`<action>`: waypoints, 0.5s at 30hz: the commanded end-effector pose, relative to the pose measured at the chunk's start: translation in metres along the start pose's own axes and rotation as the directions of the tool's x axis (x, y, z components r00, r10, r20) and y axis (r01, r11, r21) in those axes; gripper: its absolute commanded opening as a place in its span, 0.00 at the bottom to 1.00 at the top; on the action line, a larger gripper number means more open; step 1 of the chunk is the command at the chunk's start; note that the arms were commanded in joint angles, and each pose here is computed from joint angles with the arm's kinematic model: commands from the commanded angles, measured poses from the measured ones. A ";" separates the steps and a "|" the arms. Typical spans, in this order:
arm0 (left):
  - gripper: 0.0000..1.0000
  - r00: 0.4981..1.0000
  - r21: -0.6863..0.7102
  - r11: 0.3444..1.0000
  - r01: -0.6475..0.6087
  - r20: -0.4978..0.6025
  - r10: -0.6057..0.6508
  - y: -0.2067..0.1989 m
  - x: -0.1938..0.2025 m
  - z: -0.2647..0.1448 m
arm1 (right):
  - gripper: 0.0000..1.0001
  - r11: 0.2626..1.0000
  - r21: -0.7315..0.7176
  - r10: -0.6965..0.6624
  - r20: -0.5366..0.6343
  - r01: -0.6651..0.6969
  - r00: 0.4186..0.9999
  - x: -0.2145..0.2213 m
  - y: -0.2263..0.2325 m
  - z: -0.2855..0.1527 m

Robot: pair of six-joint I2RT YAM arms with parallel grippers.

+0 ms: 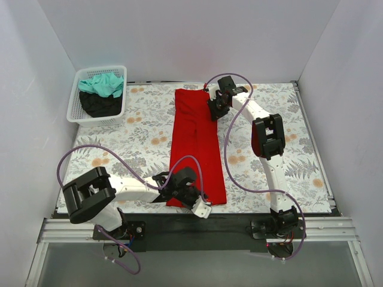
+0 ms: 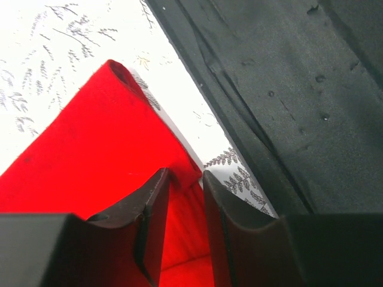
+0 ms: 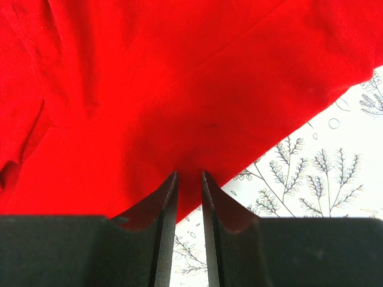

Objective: Fold and stack the t-shirts
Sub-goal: Fold the tshirt

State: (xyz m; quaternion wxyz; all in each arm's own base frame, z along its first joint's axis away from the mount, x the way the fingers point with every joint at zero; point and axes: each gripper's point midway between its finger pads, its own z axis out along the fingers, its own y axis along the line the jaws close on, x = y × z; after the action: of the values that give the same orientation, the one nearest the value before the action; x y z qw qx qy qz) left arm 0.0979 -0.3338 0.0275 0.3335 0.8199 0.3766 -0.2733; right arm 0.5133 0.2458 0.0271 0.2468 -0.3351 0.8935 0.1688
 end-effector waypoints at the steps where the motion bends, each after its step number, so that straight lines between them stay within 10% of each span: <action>1: 0.27 0.999 0.005 0.999 -0.036 0.022 0.036 0.002 -0.005 0.004 | 0.28 0.999 0.006 0.035 -0.120 -0.034 0.992 0.048 -0.004 0.031; 15: 0.02 0.992 -0.070 0.996 -0.058 0.105 0.065 0.018 -0.042 -0.020 | 0.28 0.999 0.026 0.036 -0.167 -0.032 0.985 0.063 -0.008 0.035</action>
State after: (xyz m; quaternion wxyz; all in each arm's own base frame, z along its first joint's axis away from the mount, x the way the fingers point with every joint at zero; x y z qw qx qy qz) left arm 0.0985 -0.3395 0.0445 0.3574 0.8136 0.3647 -0.2781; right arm 0.5155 0.2461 0.0253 0.2519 -0.3355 0.8922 0.1673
